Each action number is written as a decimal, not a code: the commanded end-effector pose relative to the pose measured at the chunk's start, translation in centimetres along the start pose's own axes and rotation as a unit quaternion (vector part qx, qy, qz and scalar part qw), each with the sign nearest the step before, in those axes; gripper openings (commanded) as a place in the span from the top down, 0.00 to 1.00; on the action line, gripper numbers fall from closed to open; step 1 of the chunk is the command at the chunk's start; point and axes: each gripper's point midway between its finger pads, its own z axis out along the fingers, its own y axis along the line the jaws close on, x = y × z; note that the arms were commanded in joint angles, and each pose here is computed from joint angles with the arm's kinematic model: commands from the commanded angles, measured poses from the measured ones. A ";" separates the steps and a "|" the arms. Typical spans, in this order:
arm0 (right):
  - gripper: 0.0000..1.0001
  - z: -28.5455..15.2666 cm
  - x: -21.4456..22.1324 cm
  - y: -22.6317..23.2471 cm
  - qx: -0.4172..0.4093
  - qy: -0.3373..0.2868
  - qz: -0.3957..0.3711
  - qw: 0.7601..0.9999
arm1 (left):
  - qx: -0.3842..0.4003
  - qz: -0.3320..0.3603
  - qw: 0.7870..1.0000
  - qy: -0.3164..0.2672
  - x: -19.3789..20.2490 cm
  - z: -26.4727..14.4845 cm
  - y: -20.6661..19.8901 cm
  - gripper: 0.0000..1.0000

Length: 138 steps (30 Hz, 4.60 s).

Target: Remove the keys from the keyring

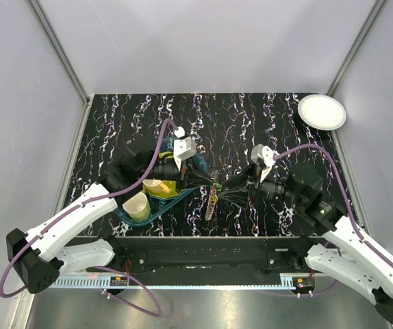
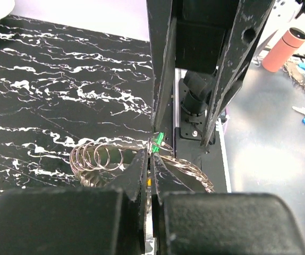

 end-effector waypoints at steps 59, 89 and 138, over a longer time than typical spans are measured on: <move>0.97 -0.5 -6.9 -0.2 0.027 -0.140 -0.079 0.987 | 0.036 0.024 0.970 -0.240 -9.9 -2.1 -3.4 1.00; 1.00 0.5 -1.7 -3.0 0.075 -0.054 -0.021 0.995 | 0.017 0.009 0.965 -0.262 -11.0 -3.0 -2.0 1.00; 0.80 0.0 -6.3 1.2 -0.014 -0.119 -0.024 0.992 | 0.069 0.067 0.968 -0.230 -9.1 -2.8 -3.6 1.00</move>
